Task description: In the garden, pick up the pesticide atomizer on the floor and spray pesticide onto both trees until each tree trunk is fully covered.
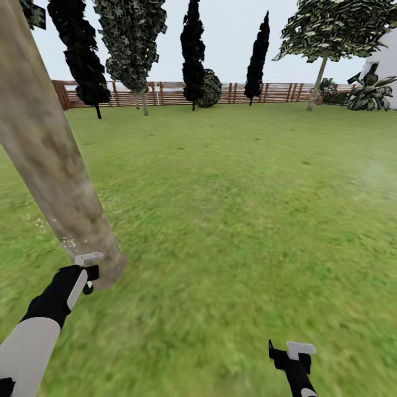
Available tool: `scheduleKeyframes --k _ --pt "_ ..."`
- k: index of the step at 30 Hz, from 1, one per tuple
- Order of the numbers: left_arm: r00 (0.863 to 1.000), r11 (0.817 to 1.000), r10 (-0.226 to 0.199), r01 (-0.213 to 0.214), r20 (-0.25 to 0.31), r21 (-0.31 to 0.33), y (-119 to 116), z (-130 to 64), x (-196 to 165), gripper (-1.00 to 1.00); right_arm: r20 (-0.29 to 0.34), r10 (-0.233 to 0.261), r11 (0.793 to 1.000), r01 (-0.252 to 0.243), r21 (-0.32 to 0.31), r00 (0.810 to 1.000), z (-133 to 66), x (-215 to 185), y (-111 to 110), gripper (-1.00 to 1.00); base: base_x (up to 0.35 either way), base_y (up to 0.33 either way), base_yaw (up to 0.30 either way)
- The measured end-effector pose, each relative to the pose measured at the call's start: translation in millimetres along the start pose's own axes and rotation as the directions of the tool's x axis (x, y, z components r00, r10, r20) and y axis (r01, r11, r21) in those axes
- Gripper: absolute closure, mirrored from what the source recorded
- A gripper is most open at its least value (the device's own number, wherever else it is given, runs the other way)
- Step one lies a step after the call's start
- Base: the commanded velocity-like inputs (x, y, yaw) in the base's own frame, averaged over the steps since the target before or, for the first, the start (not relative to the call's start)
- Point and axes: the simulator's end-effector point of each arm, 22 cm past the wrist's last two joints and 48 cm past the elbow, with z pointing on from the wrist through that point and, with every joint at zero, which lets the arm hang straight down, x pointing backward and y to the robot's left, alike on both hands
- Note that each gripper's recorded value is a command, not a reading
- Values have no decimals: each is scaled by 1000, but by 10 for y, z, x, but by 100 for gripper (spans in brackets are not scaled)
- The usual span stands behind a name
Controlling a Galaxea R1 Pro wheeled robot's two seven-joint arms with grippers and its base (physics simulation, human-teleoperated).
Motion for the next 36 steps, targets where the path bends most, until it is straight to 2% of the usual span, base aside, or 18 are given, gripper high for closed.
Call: scheduleKeyframes --k 10,13,16,17,19,20,22,24,27,29,30,33,36 --pt "1000 1000 -6 6 -4 7 -26 0 14 100 -1 1 1000 -1 -1 1000 -2 2 11 -100 156 -241 275" --pt "1000 1000 -5 5 15 12 -48 -38 -78 100 -1 1 1000 -1 0 1000 0 3 1 -100 84 -69 276" --pt "995 1000 -18 16 94 25 -69 -208 -451 100 0 2 1000 -2 1 1000 2 -1 -1 -100 7 -6 276" --pt "995 999 -19 16 100 31 -88 -252 -520 100 -1 1 1000 -1 1 1000 1 1 -1 -100 1 -1 276" --pt "999 999 -6 3 50 47 -144 -310 -514 100 -1 1 1000 -1 2 1000 1 4 -9 -100 0 0 273" --pt "999 999 -1 -1 48 47 -137 -325 -531 100 -1 1 1000 -1 2 1000 2 2 -11 -100 0 0 213" --pt "999 999 2 -4 52 34 -53 -334 -588 100 0 1 1000 -1 2 1000 3 0 -12 -100 0 0 60" --pt "998 1000 8 -9 58 5 130 -326 -637 100 0 -1 1000 1 6 1000 5 1 -43 -100 0 0 8" --pt "999 1000 9 -9 50 12 61 -348 -668 100 2 -5 1000 5 10 1000 12 -7 -88 -100 0 0 1" --pt "997 1000 -2 1 79 10 34 -415 -943 100 2 -5 1000 5 11 1000 13 -8 -92 -100 0 0 0" --pt "997 1000 -3 3 82 5 58 -419 -971 100 1 -6 1000 6 11 1000 12 -5 -92 -100 0 0 0" --pt "997 998 -1 6 77 -65 192 -422 -942 100 1 -6 1000 6 11 1000 12 -5 -92 -100 0 0 0" --pt "998 997 -2 7 70 -72 219 -413 -900 100 2 -6 1000 6 11 1000 13 -7 -92 -100 0 0 30"
